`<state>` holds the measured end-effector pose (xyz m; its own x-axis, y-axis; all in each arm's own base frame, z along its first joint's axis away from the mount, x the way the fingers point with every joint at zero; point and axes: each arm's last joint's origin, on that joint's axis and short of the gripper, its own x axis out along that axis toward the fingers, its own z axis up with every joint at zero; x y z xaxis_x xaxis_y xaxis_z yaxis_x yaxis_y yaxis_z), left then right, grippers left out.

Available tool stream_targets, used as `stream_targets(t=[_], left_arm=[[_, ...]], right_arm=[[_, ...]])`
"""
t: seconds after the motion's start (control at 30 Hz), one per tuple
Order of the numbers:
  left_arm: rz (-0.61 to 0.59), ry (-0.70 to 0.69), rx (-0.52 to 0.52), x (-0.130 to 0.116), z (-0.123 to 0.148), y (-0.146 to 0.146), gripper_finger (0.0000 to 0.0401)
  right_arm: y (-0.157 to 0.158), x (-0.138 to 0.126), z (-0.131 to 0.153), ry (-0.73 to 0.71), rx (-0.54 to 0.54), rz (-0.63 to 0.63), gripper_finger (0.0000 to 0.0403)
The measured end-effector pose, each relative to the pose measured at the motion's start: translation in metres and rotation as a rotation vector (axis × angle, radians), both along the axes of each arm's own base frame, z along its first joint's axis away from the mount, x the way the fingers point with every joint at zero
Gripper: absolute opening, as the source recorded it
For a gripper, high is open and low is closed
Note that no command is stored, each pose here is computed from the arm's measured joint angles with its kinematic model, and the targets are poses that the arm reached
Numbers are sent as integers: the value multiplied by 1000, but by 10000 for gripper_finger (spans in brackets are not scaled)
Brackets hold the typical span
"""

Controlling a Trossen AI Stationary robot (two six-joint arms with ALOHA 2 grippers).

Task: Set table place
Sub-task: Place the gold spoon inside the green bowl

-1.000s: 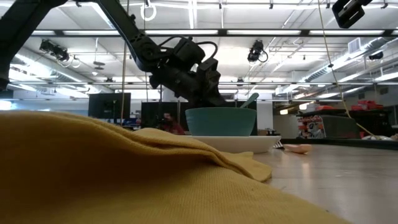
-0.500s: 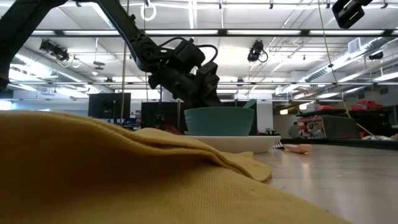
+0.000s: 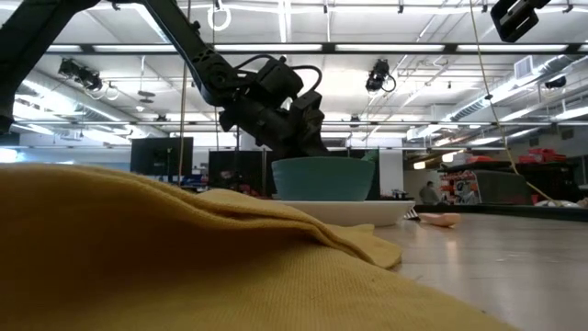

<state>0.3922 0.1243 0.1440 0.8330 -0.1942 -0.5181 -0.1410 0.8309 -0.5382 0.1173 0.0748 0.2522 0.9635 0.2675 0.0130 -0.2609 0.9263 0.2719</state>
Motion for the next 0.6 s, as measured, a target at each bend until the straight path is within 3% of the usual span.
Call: stream_targets(t=[0.6], left_arm=[[4, -64, 3, 4, 6, 0, 97]], right_arm=[[0, 0, 0, 0, 0, 0, 77]])
